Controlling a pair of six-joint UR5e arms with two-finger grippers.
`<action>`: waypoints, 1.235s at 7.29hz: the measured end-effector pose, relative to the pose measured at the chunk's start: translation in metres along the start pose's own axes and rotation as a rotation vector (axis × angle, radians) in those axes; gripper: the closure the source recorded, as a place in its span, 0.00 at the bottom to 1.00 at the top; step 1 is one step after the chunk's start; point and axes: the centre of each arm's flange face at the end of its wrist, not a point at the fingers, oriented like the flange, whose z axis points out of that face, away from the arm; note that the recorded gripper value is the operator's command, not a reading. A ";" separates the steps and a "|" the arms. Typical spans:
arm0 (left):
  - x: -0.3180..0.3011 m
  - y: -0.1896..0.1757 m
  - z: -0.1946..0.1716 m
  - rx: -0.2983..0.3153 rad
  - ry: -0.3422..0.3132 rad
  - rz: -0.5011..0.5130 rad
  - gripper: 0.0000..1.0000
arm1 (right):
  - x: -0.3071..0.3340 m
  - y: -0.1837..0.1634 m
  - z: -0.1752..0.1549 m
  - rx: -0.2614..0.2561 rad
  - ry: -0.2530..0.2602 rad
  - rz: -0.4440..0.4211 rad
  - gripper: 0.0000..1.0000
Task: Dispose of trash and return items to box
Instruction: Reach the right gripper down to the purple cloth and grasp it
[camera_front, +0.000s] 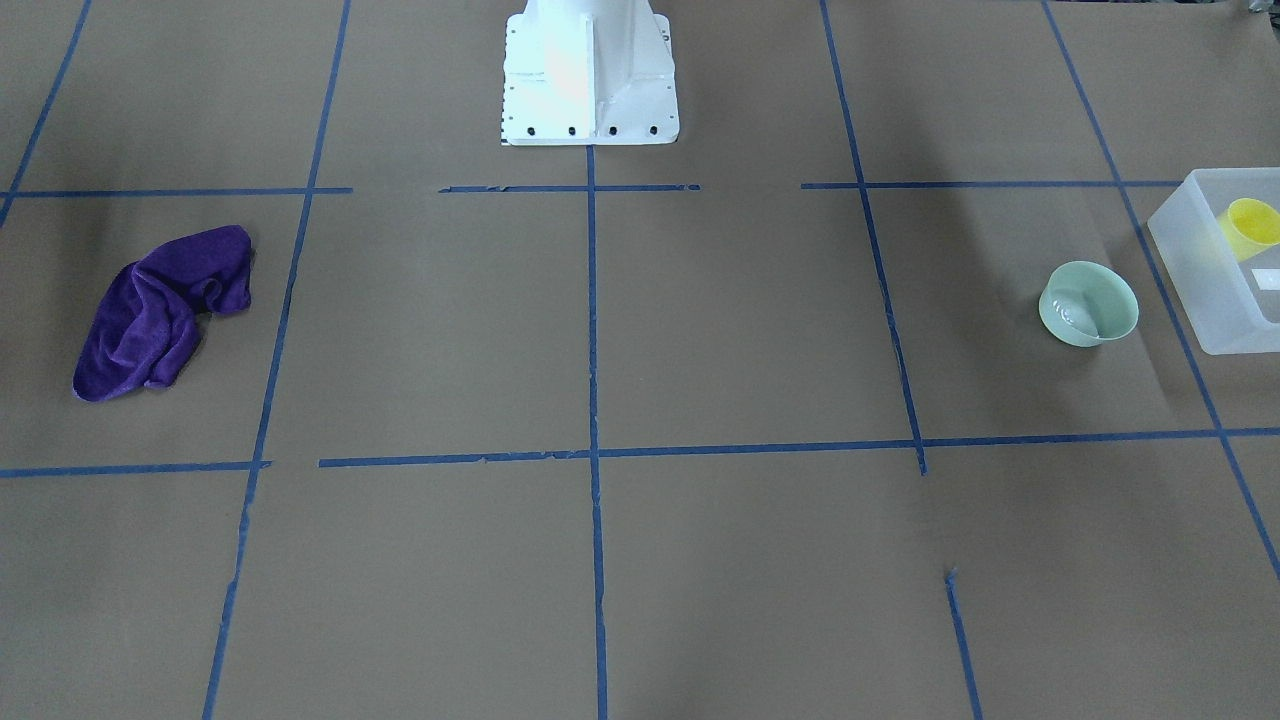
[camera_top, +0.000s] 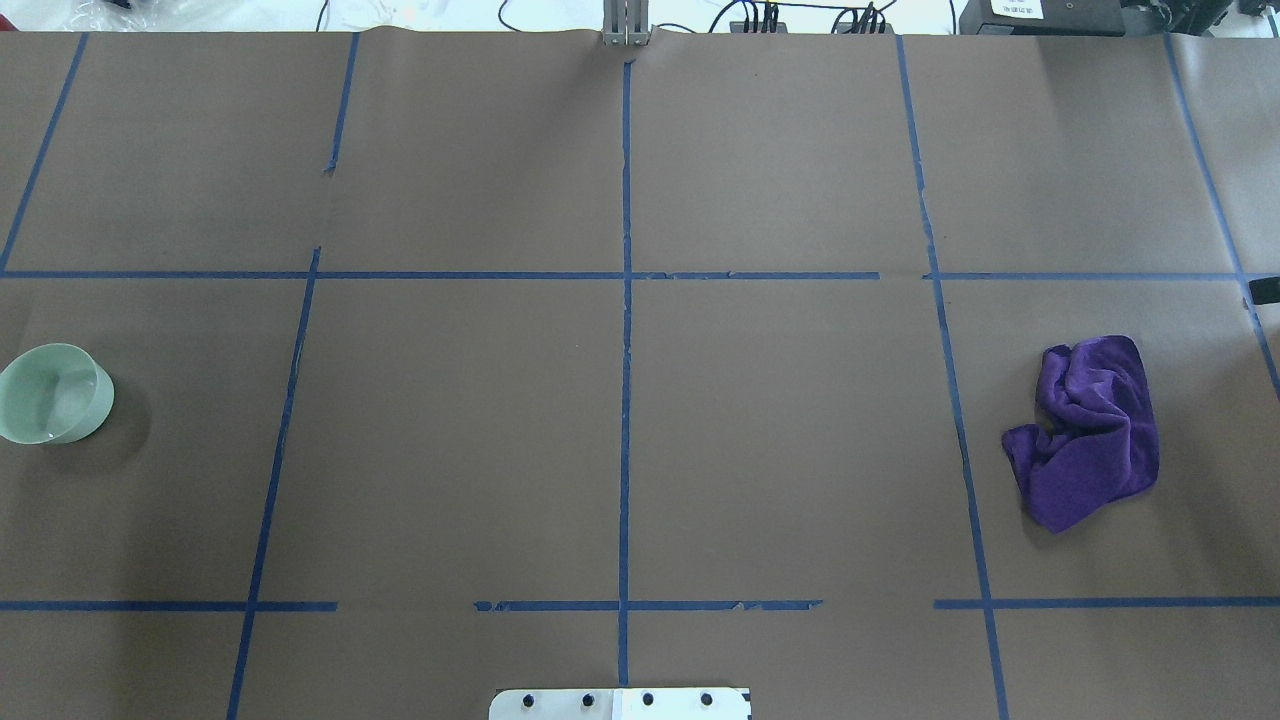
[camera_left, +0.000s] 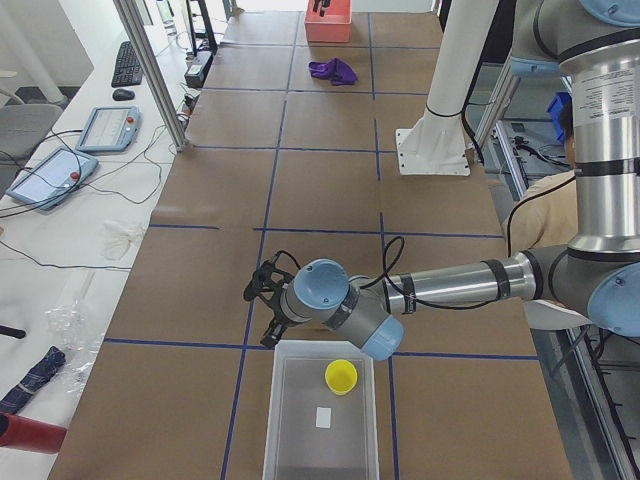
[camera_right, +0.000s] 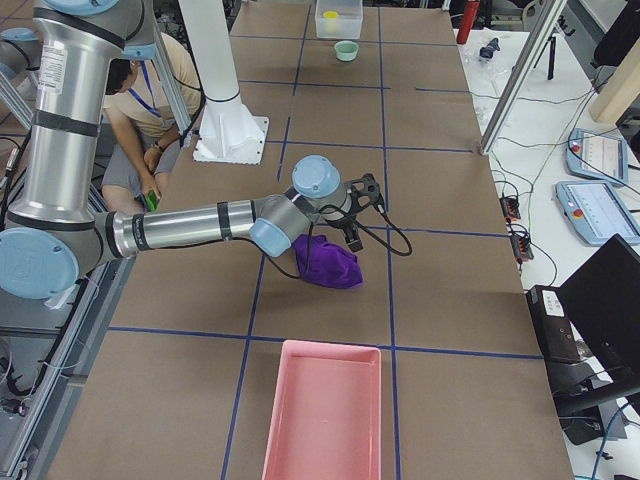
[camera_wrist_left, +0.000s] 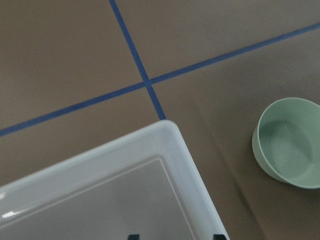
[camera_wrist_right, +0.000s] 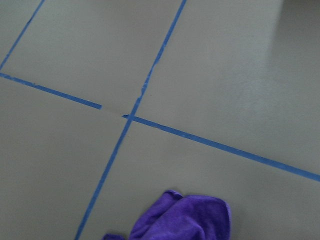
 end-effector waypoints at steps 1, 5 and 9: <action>0.002 -0.008 -0.001 0.006 0.000 0.008 0.00 | -0.015 0.016 0.026 0.000 0.021 0.002 0.01; 0.007 -0.015 -0.004 0.015 0.000 0.021 0.00 | -0.079 0.069 0.135 0.019 0.200 0.086 0.54; 0.006 -0.015 -0.004 0.016 -0.001 0.020 0.00 | -0.071 0.118 0.152 -0.066 0.275 -0.068 1.00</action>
